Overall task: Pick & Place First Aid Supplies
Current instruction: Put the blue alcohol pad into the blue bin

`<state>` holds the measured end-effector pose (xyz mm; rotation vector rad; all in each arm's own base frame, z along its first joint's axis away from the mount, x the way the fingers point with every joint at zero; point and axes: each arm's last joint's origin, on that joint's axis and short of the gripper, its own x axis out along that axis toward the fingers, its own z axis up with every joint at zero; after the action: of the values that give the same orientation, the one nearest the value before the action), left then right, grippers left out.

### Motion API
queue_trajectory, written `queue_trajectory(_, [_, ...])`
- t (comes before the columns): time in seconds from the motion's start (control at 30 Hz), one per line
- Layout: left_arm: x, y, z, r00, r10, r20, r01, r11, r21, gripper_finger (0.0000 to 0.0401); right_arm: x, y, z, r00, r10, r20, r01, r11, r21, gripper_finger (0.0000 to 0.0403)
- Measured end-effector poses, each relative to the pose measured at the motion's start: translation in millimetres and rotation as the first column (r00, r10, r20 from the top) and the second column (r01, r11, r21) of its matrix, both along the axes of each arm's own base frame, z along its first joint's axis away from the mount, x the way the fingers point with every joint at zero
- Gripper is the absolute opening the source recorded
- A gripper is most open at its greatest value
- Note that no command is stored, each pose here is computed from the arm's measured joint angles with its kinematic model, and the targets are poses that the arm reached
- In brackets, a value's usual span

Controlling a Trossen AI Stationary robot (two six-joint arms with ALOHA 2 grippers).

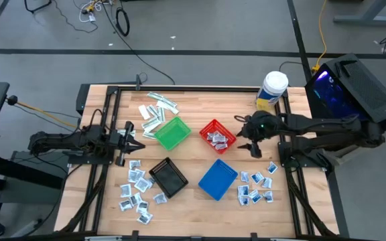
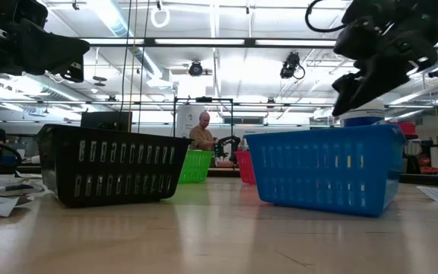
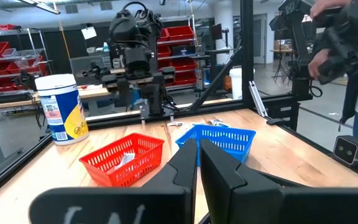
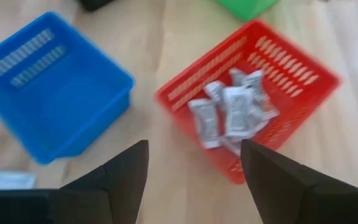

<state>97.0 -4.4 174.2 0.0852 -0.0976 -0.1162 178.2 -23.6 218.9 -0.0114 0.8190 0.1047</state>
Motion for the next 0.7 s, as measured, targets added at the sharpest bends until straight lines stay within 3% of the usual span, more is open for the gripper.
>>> queue_trajectory(0.47, [0, 0, 0, 1.000, 0.000, 0.000, 0.000, 1.000, 0.000, 0.0025, -10, 41, -5, 0.969, 0.224, -0.108, -0.223, 0.975, 0.022, 0.0256])
queue_trajectory(0.7, [0, 0, 0, 1.000, 0.000, 0.000, 0.000, 1.000, 0.000, 0.0025, -5, 55, -7, 0.964, 0.246, -0.099, -0.244, 0.969, 0.026, 0.0256])
